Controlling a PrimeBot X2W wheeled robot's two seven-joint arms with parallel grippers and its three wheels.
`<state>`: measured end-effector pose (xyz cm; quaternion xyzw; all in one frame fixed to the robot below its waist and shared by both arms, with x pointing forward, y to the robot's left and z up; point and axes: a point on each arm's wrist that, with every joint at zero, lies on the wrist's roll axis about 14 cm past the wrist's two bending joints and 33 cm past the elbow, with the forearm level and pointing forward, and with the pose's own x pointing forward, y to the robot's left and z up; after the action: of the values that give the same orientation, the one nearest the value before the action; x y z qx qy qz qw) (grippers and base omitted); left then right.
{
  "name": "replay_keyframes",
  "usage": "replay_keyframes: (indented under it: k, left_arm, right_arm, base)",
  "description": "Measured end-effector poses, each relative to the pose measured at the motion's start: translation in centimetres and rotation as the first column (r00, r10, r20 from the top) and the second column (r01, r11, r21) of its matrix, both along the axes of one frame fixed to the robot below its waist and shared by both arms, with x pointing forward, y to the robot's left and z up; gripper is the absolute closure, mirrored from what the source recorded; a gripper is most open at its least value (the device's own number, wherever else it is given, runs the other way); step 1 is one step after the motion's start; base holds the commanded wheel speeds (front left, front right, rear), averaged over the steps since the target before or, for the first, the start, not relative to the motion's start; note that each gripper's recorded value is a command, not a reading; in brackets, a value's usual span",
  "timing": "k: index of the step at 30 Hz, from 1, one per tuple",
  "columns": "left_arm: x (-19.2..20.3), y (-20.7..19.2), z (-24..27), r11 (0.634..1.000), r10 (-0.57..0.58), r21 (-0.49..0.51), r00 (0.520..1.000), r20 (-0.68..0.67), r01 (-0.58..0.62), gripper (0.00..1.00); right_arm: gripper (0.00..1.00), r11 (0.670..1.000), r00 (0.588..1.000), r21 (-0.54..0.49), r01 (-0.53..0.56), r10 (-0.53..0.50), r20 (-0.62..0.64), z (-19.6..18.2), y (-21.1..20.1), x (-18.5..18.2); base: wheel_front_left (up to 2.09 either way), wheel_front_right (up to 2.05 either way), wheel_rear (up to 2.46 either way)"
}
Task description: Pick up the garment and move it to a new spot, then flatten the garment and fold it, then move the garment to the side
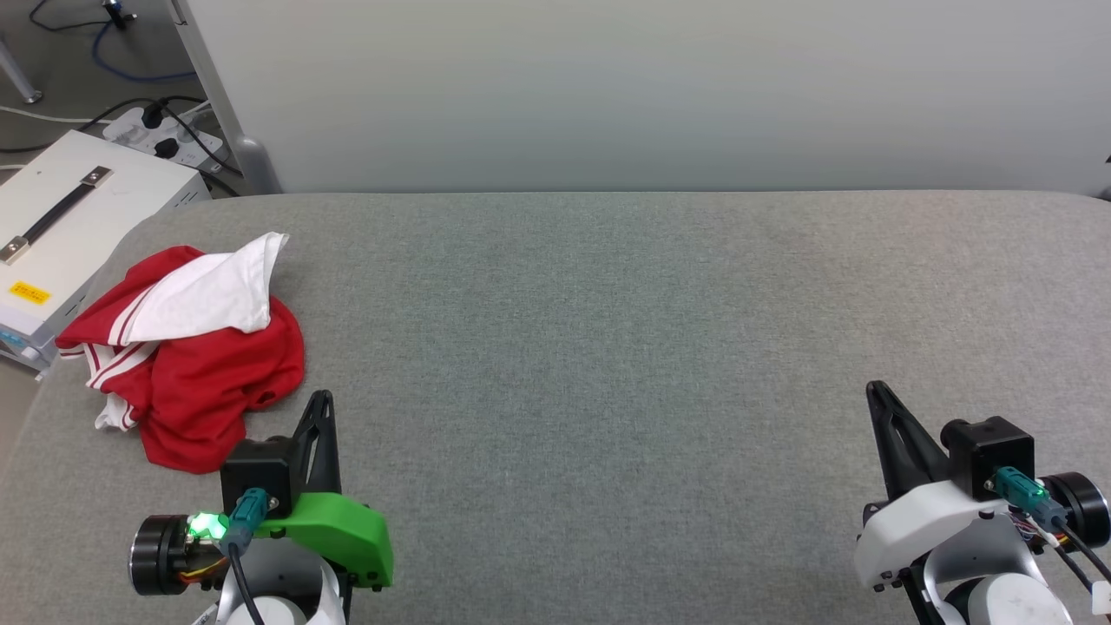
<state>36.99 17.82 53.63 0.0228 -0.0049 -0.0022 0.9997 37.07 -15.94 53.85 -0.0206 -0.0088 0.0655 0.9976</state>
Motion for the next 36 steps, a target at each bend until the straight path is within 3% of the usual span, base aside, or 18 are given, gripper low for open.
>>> replay_keyframes:
  k: [20, 21, 36]
  left_arm:
    - [0.0, 0.0, 0.0, 1.0, 0.0, 0.0, 1.0, 0.0, 0.0, 1.0]
    - [0.0, 0.0, 0.0, 1.0, 0.0, 0.0, 1.0, 0.0, 0.0, 0.0]
    - [0.0, 0.06, -0.28, 1.0, 0.001, -0.018, 1.0, -0.001, -0.001, 0.0]
  right_arm:
    - [1.0, 1.0, 1.0, 0.0, 0.0, 0.0, 0.0, 0.0, -0.01, 0.0]
    - [0.0, 1.0, 1.0, 0.0, 0.0, 0.0, 0.0, 0.0, 0.0, 0.0]
    - [0.0, 1.0, 1.0, 0.018, 0.007, -0.007, 0.007, 0.03, -0.26, 0.01]
  base:
    - [0.0, 0.0, 0.0]
    - [0.0, 0.0, 0.0]
    - [0.0, 0.0, 0.0]
